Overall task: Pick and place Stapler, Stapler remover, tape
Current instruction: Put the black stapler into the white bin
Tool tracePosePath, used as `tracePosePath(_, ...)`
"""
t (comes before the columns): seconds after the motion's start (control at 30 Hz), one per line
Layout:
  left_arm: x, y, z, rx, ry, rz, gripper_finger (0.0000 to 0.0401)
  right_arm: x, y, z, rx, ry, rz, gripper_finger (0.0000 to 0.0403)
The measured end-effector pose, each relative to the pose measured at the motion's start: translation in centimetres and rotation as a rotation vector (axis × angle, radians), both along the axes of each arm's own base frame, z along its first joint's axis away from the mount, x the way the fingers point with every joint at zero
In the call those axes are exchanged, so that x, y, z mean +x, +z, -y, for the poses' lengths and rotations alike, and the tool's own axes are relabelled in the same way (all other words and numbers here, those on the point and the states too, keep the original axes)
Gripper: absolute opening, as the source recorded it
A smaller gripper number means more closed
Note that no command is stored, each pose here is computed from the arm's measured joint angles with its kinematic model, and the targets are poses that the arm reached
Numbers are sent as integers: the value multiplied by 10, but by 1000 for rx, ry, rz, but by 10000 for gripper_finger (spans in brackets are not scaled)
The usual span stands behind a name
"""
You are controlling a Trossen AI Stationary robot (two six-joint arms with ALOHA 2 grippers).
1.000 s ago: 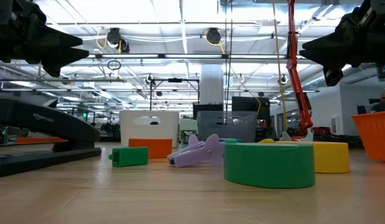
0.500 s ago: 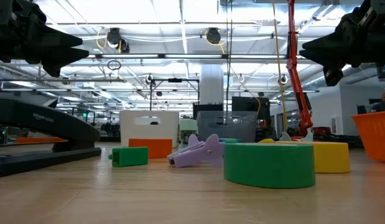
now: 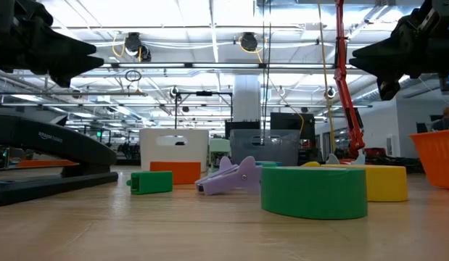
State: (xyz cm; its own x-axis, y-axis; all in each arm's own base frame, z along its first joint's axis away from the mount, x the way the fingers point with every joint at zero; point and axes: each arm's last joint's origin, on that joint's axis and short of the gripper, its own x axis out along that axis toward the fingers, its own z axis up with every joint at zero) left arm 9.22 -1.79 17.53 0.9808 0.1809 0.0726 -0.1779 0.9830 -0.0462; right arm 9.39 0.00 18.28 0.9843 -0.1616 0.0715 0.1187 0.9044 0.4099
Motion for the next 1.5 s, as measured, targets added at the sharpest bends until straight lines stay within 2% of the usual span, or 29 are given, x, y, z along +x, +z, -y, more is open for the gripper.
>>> tracePosePath(0.07,0,0,0,28,2,-5,202,0,0,0,0,0,0,73)
tracePosePath(0.3,0,0,0,19,5,-2,202,0,0,1,2,-25,0,73)
tracePosePath(0.4,0,0,0,-11,2,5,202,0,0,2,6,-83,0,73)
tracePosePath(0.53,0,1,0,-63,-6,21,202,-1,0,3,7,-92,0,73)
tracePosePath(0.97,0,4,0,-73,-9,50,202,-1,0,2,6,-83,4,73)
tracePosePath(1.2,-1,21,3,-221,-135,94,202,-1,0,2,6,-83,4,73)
tracePosePath(1.33,5,45,7,-290,-202,5,202,-1,0,2,6,-83,4,73)
tracePosePath(1.5,28,77,18,-320,-236,-274,202,-1,0,2,7,-83,4,73)
